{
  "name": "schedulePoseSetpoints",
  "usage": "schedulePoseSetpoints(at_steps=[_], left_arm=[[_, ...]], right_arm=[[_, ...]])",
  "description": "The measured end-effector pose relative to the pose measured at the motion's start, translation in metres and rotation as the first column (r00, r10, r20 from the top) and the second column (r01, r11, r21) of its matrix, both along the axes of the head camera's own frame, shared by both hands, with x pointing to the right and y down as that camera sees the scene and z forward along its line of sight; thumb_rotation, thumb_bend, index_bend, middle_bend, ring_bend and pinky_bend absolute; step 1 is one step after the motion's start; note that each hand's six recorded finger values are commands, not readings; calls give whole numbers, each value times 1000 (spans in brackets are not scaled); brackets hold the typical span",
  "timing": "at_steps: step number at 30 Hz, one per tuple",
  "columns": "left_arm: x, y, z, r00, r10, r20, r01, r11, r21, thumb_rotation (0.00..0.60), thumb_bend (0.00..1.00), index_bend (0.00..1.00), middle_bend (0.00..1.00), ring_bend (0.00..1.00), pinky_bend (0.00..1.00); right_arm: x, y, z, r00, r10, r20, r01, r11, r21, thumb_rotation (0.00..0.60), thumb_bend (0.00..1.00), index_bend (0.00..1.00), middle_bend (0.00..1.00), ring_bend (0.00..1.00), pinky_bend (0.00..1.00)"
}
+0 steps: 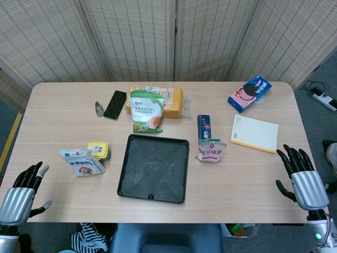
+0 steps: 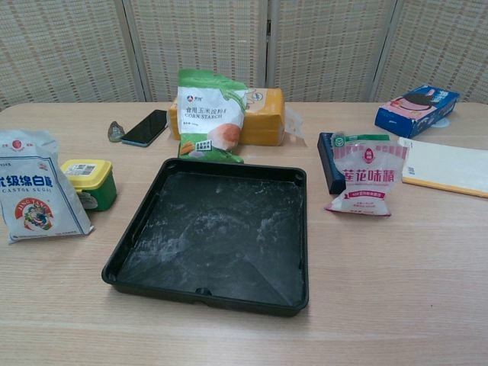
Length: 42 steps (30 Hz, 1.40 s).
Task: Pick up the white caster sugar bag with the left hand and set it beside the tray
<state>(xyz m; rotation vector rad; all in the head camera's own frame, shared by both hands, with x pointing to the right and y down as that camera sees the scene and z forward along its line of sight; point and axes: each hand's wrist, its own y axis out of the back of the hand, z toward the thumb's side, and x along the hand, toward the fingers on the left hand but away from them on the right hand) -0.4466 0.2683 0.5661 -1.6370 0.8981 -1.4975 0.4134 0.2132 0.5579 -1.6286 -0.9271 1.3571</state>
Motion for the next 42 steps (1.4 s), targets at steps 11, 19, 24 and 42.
schedulePoseSetpoints(at_steps=[11,19,24,42], left_arm=[[1,-7,0,999,10,-43,-9,1000,13,600,206,0,0,373,515],[-11,-18,8,940,-112,-323,105,994,-40,600,212,0,58,883,970],[-37,-27,29,810,-301,-503,253,954,-164,600,211,0,88,953,1000],[-78,-26,135,354,-641,-681,489,748,-450,600,211,18,126,967,1000]], right_arm=[[4,7,-8,1000,1,2,-1,1000,15,600,355,0,0,0,0],[4,14,-22,1000,-2,21,1,999,52,600,355,0,0,0,0],[-8,21,-26,999,-55,3,54,996,77,600,355,0,0,0,0],[-26,39,-38,983,-167,74,160,983,92,600,356,0,0,0,0]])
